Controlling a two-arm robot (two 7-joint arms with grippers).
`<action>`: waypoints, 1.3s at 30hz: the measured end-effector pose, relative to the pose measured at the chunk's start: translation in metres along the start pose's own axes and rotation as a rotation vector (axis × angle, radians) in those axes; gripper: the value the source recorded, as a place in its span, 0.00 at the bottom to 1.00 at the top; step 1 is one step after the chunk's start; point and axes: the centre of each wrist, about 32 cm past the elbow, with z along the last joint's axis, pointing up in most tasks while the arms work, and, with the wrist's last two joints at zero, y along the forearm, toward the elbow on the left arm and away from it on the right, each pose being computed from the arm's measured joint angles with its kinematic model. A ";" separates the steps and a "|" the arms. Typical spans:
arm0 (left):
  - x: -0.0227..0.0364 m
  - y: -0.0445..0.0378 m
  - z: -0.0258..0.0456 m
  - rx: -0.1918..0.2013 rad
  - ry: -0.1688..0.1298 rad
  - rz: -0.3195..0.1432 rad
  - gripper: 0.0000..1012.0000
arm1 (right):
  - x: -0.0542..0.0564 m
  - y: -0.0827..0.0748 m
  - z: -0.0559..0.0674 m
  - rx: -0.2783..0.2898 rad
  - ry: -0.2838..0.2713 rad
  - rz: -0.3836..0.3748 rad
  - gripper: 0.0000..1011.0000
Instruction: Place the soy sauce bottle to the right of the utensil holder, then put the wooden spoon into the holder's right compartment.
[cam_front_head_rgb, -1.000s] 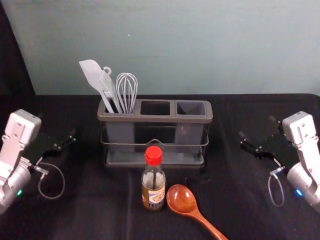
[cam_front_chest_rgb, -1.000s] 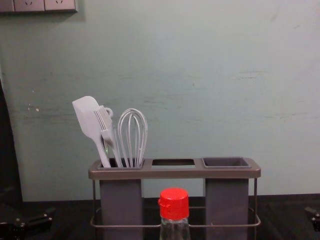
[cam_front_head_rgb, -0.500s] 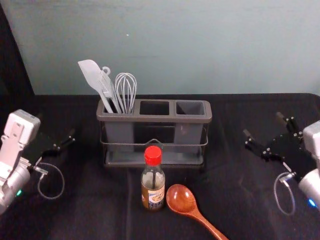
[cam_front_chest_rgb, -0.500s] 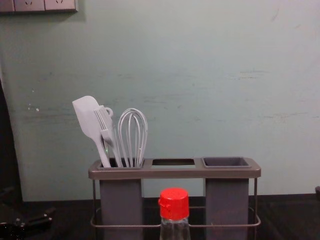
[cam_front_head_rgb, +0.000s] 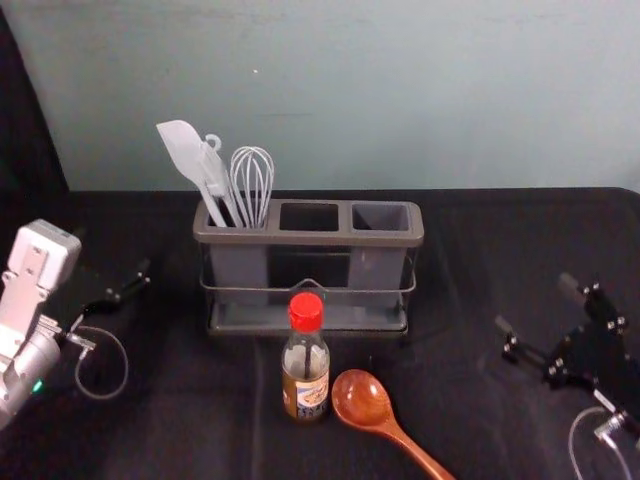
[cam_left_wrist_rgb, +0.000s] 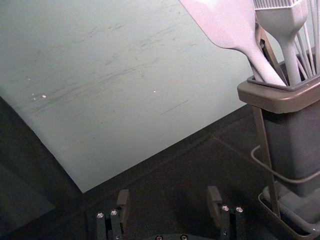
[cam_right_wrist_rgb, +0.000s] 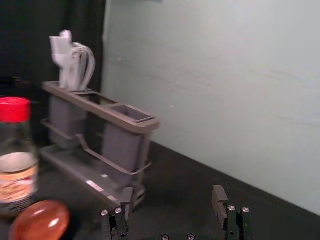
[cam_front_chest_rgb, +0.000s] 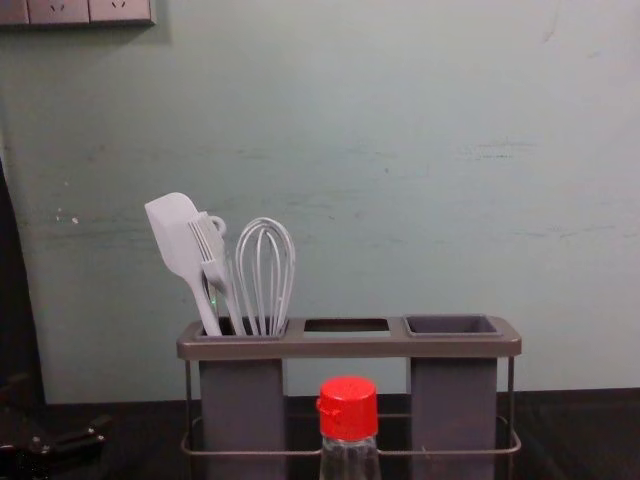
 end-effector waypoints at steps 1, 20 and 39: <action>0.0000 0.0000 0.0000 0.000 0.000 0.000 1.00 | -0.001 -0.005 0.000 0.000 0.012 0.023 0.99; 0.0000 0.0000 0.0000 0.000 0.000 0.000 1.00 | -0.019 0.006 0.007 0.063 0.079 0.282 0.99; 0.0000 0.0000 0.0000 0.000 0.000 0.000 1.00 | -0.043 0.037 0.021 0.083 0.042 0.382 0.99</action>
